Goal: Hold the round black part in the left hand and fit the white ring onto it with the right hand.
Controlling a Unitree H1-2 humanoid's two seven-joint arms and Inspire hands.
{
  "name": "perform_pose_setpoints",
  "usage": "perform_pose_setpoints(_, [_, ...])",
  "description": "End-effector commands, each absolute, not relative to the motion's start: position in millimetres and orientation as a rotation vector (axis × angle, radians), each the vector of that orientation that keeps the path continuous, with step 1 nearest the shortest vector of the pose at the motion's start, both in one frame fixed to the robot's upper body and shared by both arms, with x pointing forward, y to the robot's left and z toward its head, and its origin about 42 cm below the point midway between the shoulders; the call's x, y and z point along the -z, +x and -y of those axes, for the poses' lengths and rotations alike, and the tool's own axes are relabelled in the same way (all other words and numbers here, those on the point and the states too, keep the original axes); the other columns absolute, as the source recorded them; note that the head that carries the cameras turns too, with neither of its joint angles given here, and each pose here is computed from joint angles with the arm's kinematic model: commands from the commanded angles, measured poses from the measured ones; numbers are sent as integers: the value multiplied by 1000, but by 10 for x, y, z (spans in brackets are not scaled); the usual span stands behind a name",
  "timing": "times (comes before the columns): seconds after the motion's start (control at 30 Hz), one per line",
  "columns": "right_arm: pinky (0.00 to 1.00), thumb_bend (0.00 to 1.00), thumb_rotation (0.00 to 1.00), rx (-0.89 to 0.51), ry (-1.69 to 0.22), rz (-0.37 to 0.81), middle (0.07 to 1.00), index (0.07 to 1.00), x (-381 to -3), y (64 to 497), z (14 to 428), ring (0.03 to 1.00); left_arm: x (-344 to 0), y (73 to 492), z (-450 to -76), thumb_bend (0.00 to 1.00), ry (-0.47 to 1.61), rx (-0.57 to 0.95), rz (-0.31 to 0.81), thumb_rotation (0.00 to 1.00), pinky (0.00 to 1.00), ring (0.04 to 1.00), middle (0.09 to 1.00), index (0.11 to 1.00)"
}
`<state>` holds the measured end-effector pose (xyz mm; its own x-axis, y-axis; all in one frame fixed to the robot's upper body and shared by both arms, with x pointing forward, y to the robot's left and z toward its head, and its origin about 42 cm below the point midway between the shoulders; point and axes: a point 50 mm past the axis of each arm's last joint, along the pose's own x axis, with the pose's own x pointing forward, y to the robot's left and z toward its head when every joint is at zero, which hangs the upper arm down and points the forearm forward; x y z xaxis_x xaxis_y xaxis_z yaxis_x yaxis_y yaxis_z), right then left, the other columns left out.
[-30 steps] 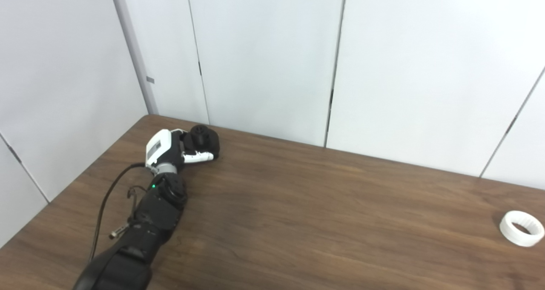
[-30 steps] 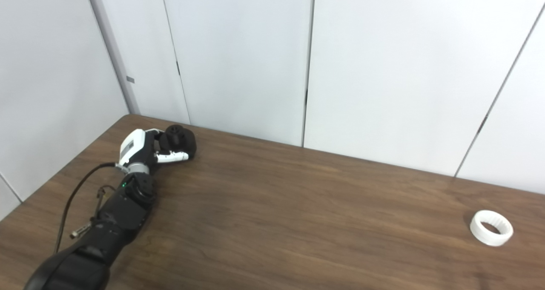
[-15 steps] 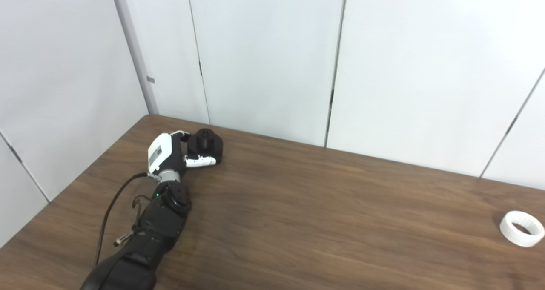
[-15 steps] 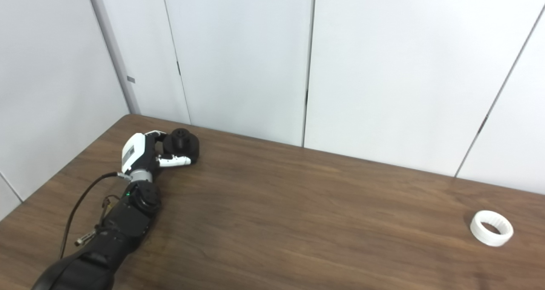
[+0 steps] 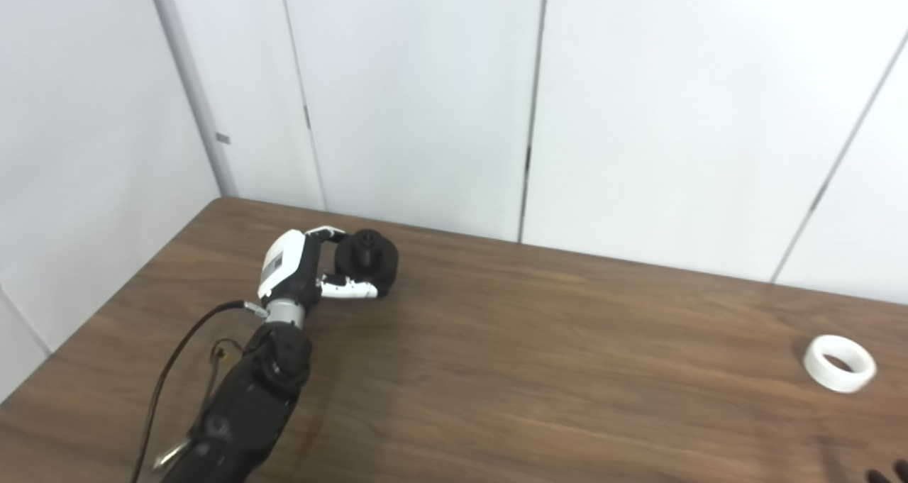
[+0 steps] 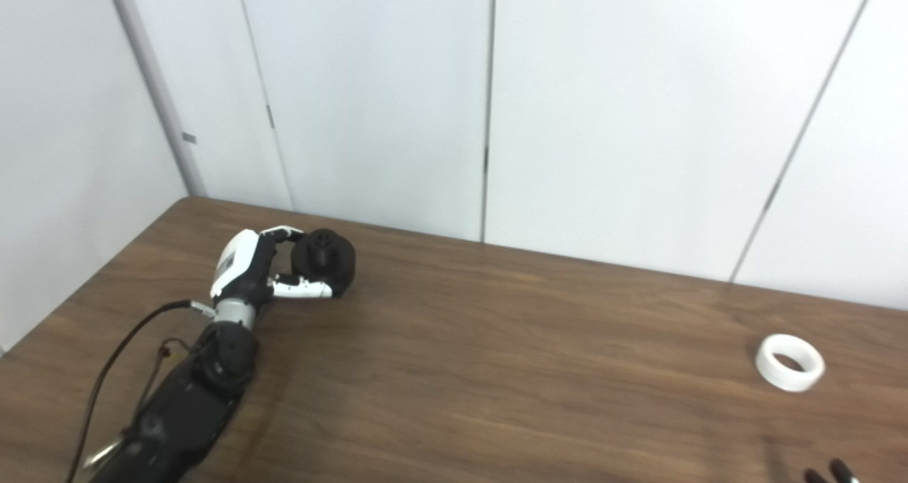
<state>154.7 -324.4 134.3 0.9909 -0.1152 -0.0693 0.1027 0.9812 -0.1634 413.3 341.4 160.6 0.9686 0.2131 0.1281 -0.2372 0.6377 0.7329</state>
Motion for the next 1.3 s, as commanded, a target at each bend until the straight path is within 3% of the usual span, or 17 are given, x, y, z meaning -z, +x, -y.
perform_pose_setpoints(0.0, [1000,597,1000,98,-161,-30,941,993,-1449,1576,3187,990,-1941,4154,-3252,521,860,-219,132,57,812,887,797,484])
perform_pose_setpoints(0.2, [1000,635,1000,56,-121,-17,976,1000,-1430,1581,3144,1000,-2033,3763,-2773,521,834,-14,198,55,845,911,819,484])
perform_pose_setpoints(0.57, [1000,625,1000,90,-124,-18,949,1000,-1497,1604,2898,998,-2049,3140,-2210,520,726,242,302,60,868,920,844,484])
perform_pose_setpoints(0.77, [1000,634,1000,99,-151,-25,931,982,-1532,1636,2777,976,-2019,2863,-2067,519,713,332,322,64,829,914,849,484])
perform_pose_setpoints(1.17, [1000,597,1000,87,-151,-12,944,1000,-1627,1723,2630,990,-1770,2408,-1974,522,689,491,251,59,800,904,821,483])
perform_pose_setpoints(1.27, [1000,595,1000,88,-156,-13,944,1000,-1645,1729,2628,989,-1685,2335,-1961,523,701,493,234,60,859,896,817,484])
